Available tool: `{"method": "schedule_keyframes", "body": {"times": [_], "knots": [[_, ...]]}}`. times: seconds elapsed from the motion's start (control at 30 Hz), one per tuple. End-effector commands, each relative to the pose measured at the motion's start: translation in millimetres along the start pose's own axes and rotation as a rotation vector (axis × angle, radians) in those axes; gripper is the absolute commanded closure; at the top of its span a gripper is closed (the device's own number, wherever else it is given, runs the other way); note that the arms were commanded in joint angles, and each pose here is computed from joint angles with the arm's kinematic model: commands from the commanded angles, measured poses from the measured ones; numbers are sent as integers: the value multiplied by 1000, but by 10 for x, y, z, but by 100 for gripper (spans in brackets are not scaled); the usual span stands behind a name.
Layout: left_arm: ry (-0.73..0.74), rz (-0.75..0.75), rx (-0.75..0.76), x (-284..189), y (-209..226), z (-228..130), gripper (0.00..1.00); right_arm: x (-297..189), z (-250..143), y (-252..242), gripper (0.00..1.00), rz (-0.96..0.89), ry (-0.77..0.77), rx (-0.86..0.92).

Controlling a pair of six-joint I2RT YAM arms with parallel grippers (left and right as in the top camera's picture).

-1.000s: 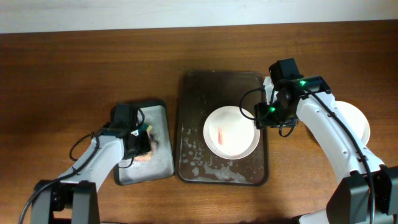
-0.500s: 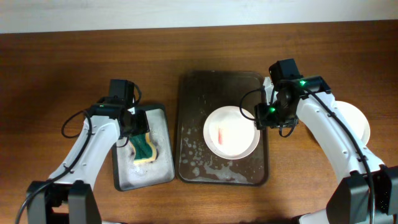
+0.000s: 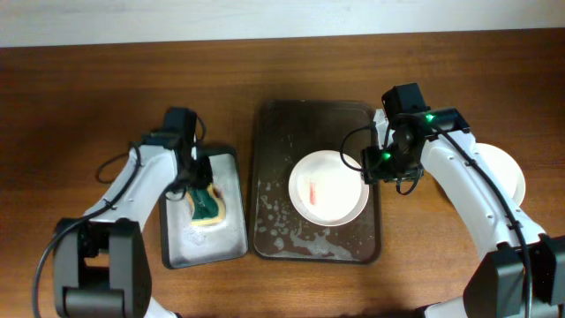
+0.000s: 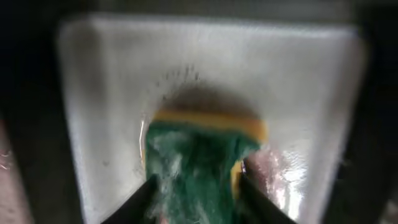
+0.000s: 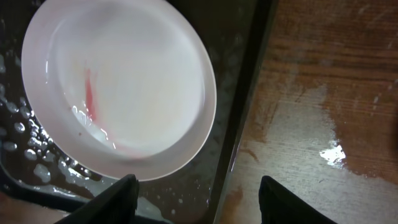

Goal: Clean dirty plates on tray and stack at the side
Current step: 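Grasp the sponge with the left gripper and lift it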

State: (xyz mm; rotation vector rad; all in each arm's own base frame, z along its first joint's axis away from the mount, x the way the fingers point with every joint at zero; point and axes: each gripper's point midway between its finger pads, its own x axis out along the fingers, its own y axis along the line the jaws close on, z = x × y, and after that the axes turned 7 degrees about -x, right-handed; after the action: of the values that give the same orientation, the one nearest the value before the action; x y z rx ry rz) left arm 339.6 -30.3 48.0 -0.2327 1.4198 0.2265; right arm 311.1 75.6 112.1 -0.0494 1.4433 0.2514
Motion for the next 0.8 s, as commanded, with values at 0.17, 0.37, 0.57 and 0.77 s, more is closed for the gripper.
{"method": "schedule_keyframes", "body": {"times": [0.17, 0.37, 0.57, 0.77], "knots": [[116, 14, -38, 2, 59, -280, 63, -20, -4, 34, 37, 4, -4, -9], [124, -74, -79, 547, 26, -623, 84, -22, -3, 34, 37, 4, -5, -9], [118, -71, -56, 295, -35, -424, 100, -21, 152, 25, 43, -1, -66, -16], [21, -128, 64, -609, -330, 152, 100, 291, 245, 11, 57, 13, -26, -9]]}}
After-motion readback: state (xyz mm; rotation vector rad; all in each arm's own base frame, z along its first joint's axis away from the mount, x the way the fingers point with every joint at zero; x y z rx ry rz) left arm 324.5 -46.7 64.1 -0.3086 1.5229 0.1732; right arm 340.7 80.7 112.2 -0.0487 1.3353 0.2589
